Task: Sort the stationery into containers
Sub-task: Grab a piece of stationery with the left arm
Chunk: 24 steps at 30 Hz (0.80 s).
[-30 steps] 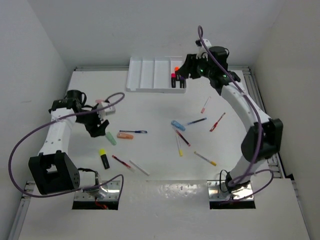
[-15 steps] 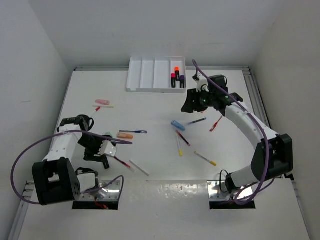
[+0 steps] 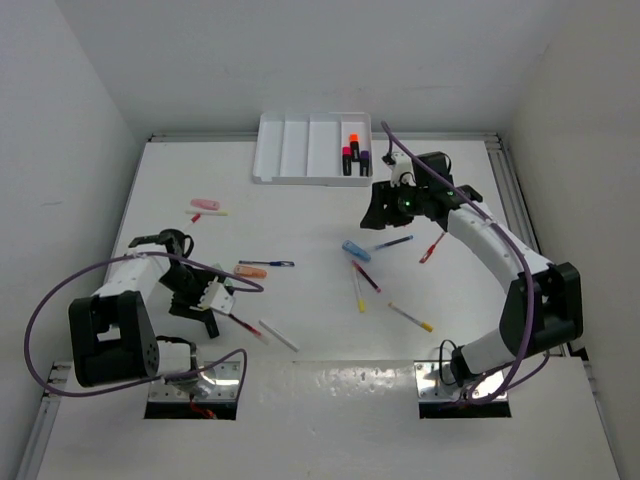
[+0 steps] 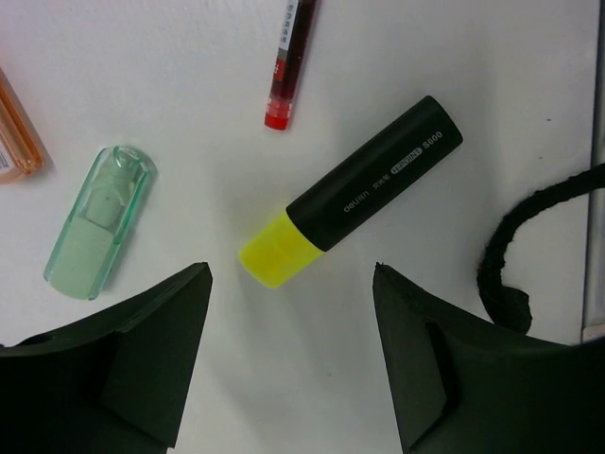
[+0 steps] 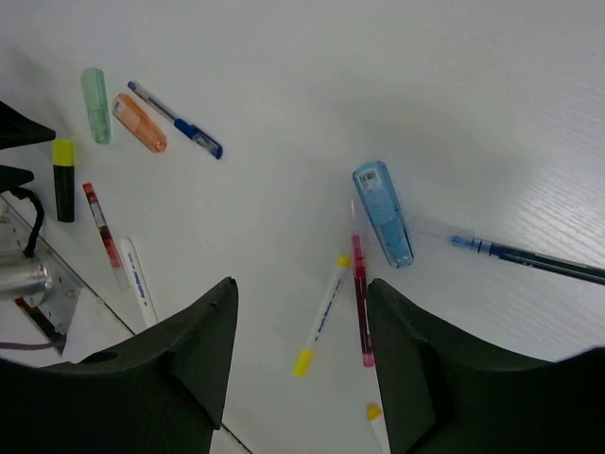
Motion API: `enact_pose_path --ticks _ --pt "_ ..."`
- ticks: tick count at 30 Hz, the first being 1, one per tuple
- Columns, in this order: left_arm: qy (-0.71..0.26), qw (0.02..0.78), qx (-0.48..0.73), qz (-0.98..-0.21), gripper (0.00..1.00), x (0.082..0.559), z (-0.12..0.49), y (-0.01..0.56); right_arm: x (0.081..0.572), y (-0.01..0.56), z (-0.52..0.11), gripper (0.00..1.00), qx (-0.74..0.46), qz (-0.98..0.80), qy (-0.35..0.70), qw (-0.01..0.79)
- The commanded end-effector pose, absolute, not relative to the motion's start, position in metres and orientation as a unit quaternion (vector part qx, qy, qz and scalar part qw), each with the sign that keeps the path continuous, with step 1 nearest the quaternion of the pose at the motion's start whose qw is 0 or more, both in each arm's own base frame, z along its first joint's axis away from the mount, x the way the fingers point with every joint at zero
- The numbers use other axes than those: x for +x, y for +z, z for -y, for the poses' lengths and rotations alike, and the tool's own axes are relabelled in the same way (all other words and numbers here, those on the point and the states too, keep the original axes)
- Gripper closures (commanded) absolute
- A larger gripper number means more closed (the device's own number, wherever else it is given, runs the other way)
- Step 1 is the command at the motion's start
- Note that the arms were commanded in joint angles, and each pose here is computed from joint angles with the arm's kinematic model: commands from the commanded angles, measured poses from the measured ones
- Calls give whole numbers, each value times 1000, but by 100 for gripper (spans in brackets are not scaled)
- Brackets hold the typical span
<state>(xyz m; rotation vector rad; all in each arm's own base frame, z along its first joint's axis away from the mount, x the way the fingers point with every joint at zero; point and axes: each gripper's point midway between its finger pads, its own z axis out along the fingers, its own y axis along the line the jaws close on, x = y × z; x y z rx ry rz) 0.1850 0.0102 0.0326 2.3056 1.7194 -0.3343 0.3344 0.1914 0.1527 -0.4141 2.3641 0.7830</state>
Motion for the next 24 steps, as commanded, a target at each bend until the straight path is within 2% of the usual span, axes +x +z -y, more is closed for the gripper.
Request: enact_pose_path --ticks 1,5,9,20,24 --pt "-101 154 863 -470 25 197 5 28 335 156 -196 43 -167 -887 307 302" --pt "-107 146 869 -461 29 193 7 20 331 155 -197 35 -163 -889 314 289" --pt "-112 131 873 -455 33 190 6 11 330 152 -193 7 -150 -896 310 280" --pt "-110 91 881 -451 50 171 -4 -12 316 156 -204 14 -157 -883 362 256" --pt "-100 96 874 -466 70 168 -4 -13 312 165 -212 19 -165 -871 386 254"
